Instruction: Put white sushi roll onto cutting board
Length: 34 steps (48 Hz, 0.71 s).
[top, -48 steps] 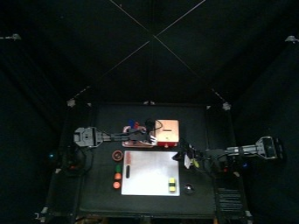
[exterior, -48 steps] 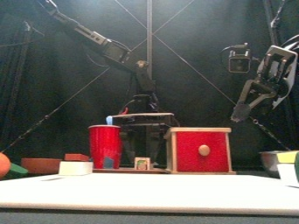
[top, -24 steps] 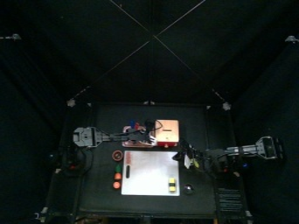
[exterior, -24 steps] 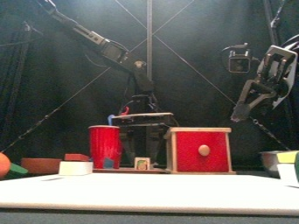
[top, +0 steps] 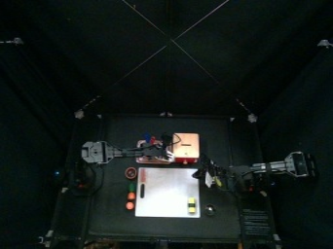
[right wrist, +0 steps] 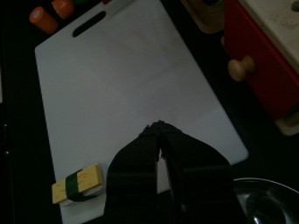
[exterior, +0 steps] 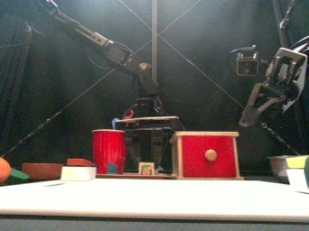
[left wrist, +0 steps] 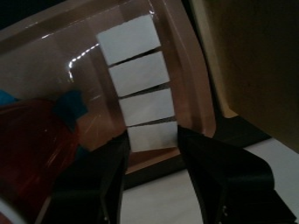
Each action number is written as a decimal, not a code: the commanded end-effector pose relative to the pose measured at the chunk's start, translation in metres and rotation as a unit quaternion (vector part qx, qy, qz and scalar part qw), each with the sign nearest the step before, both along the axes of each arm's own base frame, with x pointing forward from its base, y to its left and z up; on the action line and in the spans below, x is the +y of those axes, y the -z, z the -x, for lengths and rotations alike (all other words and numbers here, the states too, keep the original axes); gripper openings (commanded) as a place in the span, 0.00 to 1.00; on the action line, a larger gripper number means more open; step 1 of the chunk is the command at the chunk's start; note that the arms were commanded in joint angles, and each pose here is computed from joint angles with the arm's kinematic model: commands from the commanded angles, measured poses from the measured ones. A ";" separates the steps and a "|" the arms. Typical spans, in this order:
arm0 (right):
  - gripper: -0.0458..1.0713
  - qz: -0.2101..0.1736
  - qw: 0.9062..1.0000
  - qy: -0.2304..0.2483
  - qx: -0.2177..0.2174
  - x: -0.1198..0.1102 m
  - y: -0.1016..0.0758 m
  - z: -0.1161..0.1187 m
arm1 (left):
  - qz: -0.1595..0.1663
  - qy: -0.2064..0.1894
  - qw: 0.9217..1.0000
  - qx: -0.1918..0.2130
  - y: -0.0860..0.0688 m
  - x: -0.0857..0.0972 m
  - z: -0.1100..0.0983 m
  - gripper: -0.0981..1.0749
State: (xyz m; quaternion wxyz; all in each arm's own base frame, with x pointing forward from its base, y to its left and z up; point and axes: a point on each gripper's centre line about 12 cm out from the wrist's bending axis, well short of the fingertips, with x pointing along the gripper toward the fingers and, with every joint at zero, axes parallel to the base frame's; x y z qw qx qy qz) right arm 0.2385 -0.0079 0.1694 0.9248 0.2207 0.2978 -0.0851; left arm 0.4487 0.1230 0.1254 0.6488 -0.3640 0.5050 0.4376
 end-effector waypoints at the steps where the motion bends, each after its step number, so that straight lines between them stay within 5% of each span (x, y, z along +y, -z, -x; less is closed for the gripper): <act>1: 0.20 0.000 1.000 0.000 -0.009 0.000 -0.005 -0.002 | -0.006 -0.001 1.000 -0.020 -0.017 0.003 -0.002 0.59; 34: 0.20 0.001 1.000 -0.001 -0.009 0.000 -0.005 -0.002 | 0.012 -0.008 0.999 -0.039 -0.063 -0.007 -0.001 0.58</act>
